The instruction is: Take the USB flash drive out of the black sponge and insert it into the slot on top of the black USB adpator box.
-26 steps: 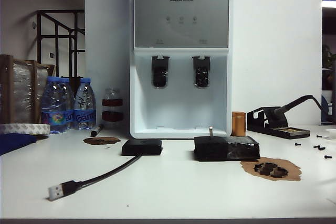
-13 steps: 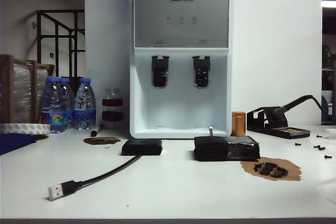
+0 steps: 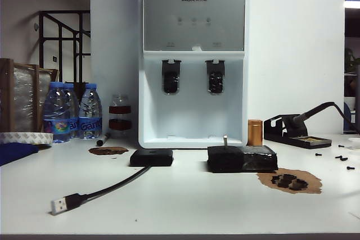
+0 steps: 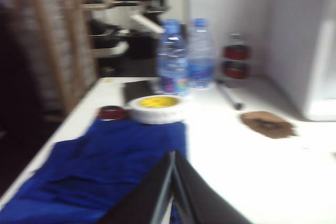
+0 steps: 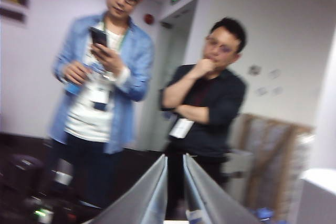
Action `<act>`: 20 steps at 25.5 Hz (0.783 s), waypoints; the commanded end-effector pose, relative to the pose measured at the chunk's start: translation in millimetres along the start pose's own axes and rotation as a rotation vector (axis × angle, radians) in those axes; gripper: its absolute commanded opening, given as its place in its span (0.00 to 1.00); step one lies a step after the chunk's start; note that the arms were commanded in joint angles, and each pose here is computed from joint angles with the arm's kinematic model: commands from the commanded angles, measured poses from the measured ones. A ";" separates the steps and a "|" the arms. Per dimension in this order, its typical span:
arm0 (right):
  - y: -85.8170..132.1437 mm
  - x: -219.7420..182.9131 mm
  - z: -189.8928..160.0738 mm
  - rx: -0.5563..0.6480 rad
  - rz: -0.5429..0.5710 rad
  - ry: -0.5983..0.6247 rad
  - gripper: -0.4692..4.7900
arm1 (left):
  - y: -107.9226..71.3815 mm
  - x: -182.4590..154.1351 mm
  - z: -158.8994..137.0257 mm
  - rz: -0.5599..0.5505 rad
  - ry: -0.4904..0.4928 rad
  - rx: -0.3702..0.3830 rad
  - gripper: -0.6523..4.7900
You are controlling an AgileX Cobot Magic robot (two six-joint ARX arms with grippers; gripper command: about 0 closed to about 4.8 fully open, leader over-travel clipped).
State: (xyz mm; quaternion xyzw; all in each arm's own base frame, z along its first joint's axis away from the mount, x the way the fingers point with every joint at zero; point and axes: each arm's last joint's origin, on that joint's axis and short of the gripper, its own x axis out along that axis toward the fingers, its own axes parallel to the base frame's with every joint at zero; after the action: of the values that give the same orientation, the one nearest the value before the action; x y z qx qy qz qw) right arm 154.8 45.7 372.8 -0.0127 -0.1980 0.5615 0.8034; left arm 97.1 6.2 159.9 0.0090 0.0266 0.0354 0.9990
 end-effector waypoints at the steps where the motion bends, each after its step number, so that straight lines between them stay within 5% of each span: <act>1: -18.4 15.6 -17.6 0.316 -0.076 -0.012 0.20 | 1.2 -0.1 1.1 0.042 -0.012 0.003 0.11; 5: -26.8 45.5 -41.0 0.352 -0.142 -0.017 0.20 | 0.8 -0.1 1.1 0.032 -0.012 0.004 0.11; 10: 7.1 86.0 -49.2 -0.080 -0.886 0.033 0.27 | 0.8 -0.1 1.1 0.031 -0.012 0.004 0.11; 12: 22.7 93.2 -43.8 -0.184 -1.036 0.071 0.32 | 0.8 -0.1 1.1 0.031 -0.012 0.004 0.11; 14: 28.2 96.2 -44.8 -0.187 -1.019 0.091 0.34 | 0.8 -0.1 1.1 0.032 -0.012 0.009 0.11; 17: 25.8 92.3 -50.0 -0.163 -1.164 0.135 0.34 | 0.9 -0.1 1.1 0.032 -0.011 0.035 0.11; 20: 27.3 98.0 -69.9 -0.135 -1.078 0.155 0.34 | 0.8 0.0 1.0 0.031 -0.011 0.035 0.11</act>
State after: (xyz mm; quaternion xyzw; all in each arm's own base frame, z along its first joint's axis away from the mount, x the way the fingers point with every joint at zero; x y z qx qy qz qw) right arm 179.3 154.2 338.7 -0.0089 -0.1582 0.0405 0.9865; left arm 97.1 7.1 159.8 0.0227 0.0276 0.0508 0.9981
